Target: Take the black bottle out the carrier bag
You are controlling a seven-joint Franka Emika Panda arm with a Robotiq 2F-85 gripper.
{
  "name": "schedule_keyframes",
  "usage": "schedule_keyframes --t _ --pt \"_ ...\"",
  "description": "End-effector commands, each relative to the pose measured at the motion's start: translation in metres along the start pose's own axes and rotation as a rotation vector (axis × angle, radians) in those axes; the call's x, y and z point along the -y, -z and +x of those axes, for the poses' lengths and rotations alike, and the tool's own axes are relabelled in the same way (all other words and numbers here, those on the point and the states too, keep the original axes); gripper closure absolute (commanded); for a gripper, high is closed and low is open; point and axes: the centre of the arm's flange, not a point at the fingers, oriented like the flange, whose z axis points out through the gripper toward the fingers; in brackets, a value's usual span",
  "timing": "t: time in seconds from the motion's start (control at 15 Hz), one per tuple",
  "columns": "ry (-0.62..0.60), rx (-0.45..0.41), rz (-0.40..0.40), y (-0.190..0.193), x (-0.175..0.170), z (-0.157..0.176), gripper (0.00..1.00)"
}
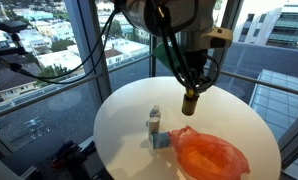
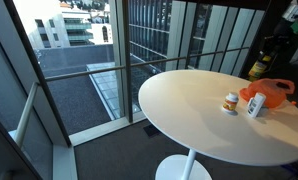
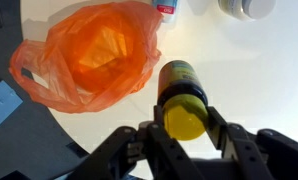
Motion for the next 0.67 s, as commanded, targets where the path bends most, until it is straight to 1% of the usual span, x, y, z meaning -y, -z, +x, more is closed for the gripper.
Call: schedule_keyframes --t 0.0,0.33,0.6 --pt "0.081 -0.001 0.018 0.021 0.028 -0.03 0.8" --pt "0.175 0.032 0.016 0.016 0.068 -0.058 0.8" --pt "0.232 0.065 -0.011 0.002 0.086 -0.075 0.8"
